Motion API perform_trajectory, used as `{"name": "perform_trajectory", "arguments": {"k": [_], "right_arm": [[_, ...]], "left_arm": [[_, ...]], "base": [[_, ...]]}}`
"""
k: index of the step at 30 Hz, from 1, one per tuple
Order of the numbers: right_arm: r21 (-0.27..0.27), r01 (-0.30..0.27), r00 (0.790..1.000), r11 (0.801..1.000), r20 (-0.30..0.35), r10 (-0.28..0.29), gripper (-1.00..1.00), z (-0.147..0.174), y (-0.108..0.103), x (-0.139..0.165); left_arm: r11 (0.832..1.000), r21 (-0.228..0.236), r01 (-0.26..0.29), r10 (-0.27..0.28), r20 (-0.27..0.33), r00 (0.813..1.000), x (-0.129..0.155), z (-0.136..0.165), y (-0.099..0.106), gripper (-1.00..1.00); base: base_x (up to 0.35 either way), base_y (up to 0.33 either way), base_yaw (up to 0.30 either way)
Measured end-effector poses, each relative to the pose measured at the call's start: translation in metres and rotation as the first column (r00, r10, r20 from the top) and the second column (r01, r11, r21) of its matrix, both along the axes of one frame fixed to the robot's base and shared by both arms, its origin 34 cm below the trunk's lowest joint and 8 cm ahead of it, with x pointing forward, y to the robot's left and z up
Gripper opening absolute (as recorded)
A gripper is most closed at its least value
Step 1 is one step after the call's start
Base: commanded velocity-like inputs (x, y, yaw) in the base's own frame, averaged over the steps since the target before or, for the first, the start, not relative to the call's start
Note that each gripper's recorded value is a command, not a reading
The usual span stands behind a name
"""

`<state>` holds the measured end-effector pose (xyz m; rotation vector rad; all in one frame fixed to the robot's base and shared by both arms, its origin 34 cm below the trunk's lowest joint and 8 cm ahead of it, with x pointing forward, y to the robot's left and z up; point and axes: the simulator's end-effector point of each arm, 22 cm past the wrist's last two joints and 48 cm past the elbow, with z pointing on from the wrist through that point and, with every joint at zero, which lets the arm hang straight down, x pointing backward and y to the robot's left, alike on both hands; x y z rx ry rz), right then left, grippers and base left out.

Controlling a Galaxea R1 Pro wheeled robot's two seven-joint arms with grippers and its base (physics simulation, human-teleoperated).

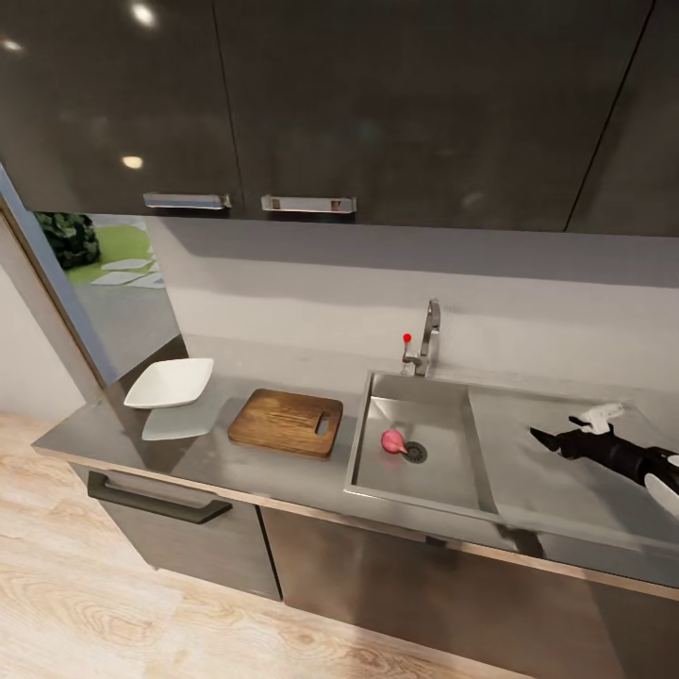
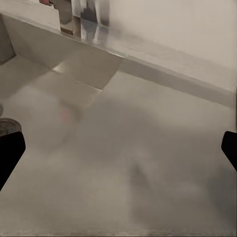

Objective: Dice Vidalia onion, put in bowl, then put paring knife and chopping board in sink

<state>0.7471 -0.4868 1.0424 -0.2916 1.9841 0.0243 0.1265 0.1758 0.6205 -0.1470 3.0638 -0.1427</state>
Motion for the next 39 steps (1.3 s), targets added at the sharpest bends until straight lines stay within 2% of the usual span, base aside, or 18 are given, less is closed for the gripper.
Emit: {"name": "perform_trajectory", "arguments": {"k": [3,5,6,8,15,39], "right_arm": [[0.002,0.000,1.000,1.000,0.005,0.000,1.00,0.003,-0.004,-0.001],[0.014,0.019,0.999,1.000,0.027,-0.019,1.00,0.014,-0.013,0.001],[0.043,0.062,0.995,0.997,0.077,-0.065,1.00,0.038,-0.030,0.007],[0.058,0.083,0.991,0.995,0.097,-0.088,1.00,0.048,-0.038,0.009],[0.088,0.124,0.986,0.988,0.102,-0.133,1.00,0.059,-0.054,0.009],[0.093,0.128,0.985,0.987,0.100,-0.137,1.00,0.060,-0.055,0.009]], "left_arm": [[1.000,0.000,0.000,0.000,0.000,1.000,0.000,0.000,0.000,1.00],[1.000,0.000,-0.001,0.001,0.000,1.000,0.000,0.000,0.000,1.00],[1.000,0.000,-0.001,0.001,0.000,1.000,0.000,0.000,0.000,1.00],[1.000,0.000,-0.001,0.001,0.000,1.000,0.000,0.000,0.000,1.00],[1.000,0.000,0.000,0.000,0.000,1.000,0.000,0.000,0.000,1.00],[1.000,0.000,-0.001,0.001,0.001,1.000,0.000,0.000,0.000,1.00]], "base": [[0.000,0.000,-0.009],[0.000,0.000,-0.124],[0.000,0.000,-0.204],[0.000,0.000,-0.224],[0.000,0.000,-0.272],[0.000,-0.001,-0.274]]}}
